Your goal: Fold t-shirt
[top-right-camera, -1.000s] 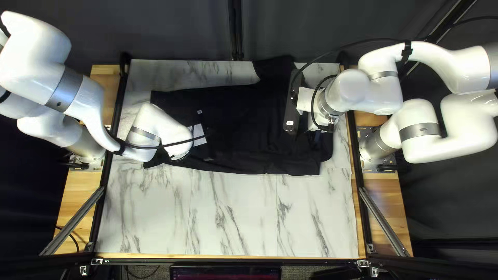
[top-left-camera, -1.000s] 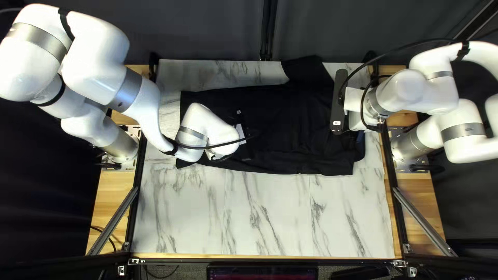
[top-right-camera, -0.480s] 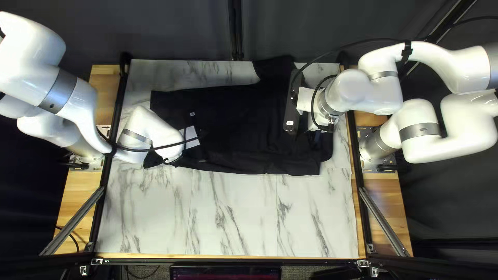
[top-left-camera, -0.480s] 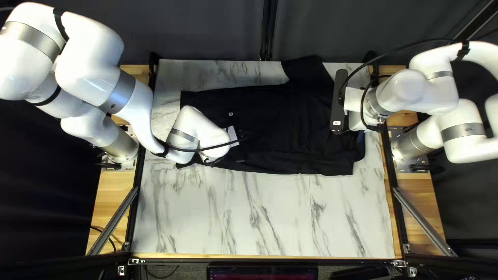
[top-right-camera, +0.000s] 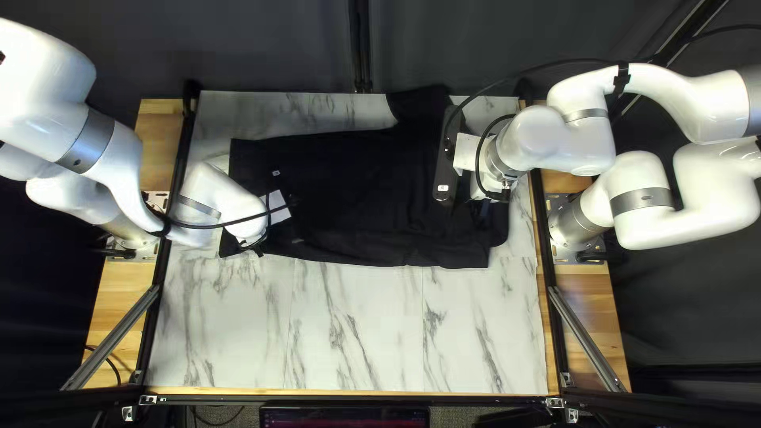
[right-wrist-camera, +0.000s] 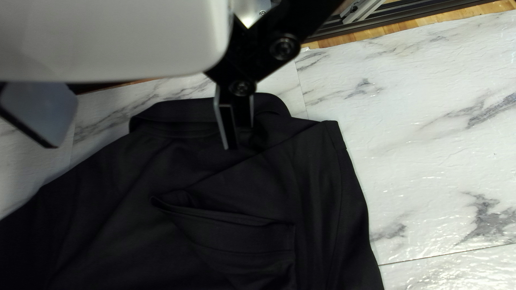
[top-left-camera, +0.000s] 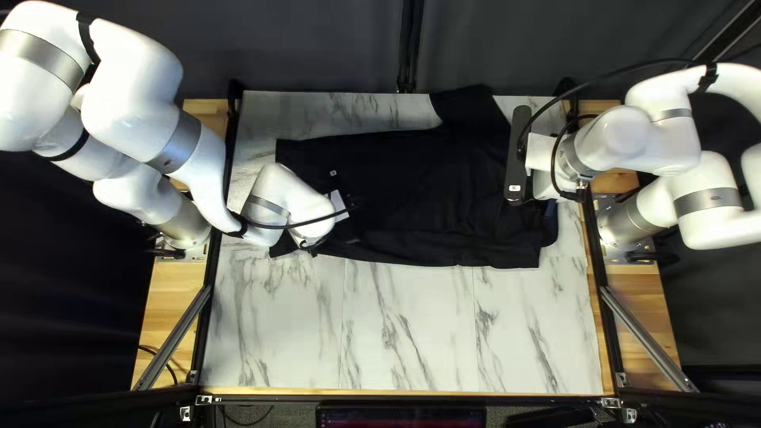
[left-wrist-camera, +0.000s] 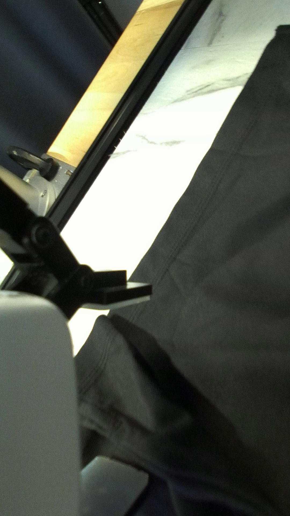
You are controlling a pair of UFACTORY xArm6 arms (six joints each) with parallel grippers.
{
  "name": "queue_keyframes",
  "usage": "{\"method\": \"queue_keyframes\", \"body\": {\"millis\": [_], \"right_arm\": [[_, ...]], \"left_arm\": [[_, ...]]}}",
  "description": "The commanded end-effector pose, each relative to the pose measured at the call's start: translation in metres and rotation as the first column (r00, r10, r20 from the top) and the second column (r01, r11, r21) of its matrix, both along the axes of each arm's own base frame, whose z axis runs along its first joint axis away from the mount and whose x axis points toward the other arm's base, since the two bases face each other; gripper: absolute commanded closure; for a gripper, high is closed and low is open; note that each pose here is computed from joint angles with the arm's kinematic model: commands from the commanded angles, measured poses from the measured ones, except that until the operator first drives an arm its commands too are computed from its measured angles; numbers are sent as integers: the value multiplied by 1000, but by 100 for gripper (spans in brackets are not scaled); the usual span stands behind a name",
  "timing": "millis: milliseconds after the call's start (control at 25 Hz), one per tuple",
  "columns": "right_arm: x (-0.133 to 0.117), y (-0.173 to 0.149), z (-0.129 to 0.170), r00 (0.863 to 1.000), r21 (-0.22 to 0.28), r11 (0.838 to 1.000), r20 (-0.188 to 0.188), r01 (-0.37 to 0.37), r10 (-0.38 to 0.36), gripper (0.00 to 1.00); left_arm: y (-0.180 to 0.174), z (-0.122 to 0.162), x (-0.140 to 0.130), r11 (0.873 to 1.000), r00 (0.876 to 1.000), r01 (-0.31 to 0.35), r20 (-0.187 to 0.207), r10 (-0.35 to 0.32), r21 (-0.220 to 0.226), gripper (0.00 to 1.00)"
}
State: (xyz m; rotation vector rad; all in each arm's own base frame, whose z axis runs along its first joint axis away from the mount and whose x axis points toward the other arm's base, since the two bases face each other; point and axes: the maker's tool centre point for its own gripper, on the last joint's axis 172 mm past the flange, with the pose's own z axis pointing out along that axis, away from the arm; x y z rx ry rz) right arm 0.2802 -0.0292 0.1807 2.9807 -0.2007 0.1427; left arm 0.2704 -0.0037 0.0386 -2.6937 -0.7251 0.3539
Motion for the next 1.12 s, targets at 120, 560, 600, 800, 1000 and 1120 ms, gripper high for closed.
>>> {"method": "queue_keyframes", "body": {"millis": [120, 560, 600, 800, 1000, 1120], "right_arm": [[0, 0, 0, 1000, 0, 1000, 0, 0, 0, 0], [0, 0, 0, 1000, 0, 1000, 0, 0, 0, 0], [0, 0, 0, 1000, 0, 1000, 0, 0, 0, 0], [0, 0, 0, 1000, 0, 1000, 0, 0, 0, 0], [0, 0, 0, 1000, 0, 1000, 0, 0, 0, 0], [0, 0, 0, 1000, 0, 1000, 0, 0, 0, 0]], "left_arm": [[-11, 13, -2, 1000, 1000, -1, -6, 1, 8, 100], [-24, 45, 3, 999, 1000, 20, -16, -20, 33, 100], [-25, 47, 4, 999, 1000, 22, -17, -22, 35, 100], [-41, 61, 6, 998, 999, 41, -24, -40, 48, 100], [-68, 79, 7, 996, 997, 62, -38, -60, 58, 100], [-86, 89, 6, 996, 996, 71, -64, -67, 52, 100]]}}
